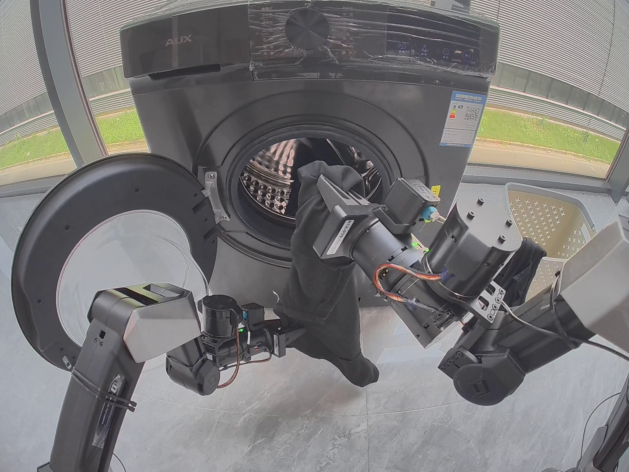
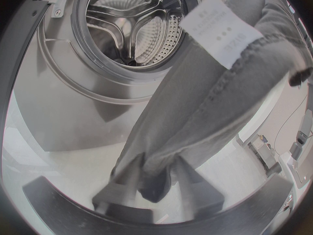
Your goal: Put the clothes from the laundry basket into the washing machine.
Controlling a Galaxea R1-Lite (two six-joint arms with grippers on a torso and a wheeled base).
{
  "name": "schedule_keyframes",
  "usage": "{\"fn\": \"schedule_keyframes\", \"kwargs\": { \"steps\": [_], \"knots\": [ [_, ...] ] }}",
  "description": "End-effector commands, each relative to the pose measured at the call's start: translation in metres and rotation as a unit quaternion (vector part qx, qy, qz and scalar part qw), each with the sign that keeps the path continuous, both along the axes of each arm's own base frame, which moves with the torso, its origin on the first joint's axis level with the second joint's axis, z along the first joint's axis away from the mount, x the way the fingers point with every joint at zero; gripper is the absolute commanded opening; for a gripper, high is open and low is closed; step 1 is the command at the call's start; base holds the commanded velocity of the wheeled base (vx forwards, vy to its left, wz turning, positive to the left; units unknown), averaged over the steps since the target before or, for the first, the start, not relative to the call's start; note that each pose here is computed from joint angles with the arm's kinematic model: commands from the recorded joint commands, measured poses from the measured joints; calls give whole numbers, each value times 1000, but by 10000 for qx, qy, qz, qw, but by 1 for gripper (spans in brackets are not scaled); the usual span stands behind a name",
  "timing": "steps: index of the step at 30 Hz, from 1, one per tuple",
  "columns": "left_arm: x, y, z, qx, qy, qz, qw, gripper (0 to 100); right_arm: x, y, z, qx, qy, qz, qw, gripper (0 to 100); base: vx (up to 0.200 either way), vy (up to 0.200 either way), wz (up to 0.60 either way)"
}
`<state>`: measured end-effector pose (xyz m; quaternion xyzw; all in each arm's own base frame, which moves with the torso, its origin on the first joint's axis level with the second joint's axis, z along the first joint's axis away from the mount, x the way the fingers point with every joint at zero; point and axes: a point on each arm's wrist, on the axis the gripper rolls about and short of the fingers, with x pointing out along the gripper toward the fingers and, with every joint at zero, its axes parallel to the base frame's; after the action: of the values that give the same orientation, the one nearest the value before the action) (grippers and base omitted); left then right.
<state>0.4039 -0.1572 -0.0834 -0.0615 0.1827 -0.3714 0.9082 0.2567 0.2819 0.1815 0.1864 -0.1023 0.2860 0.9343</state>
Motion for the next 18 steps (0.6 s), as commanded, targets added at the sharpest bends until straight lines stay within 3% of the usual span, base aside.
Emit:
{"fn": "schedule_keyframes", "kwargs": {
  "steps": [1,8,13,18],
  "knots": [
    [6,-3,2,-96,-111,5,9999,0,-1,0,-1,-9,10,3,10000,0,0,0,0],
    [5,-6,13,-383,-308,27,9988,0,0,-2,-1,20,-15,-20,10000,0,0,0,0],
    [0,-4,35,-500,-607,91,9969,0,7,-8,-2,8,-5,-142,9999,0,0,0,0],
    [-22,10,68,-495,-858,128,9950,0,29,-38,-14,-200,199,-625,9976,0,0,0,0]
  ]
}}
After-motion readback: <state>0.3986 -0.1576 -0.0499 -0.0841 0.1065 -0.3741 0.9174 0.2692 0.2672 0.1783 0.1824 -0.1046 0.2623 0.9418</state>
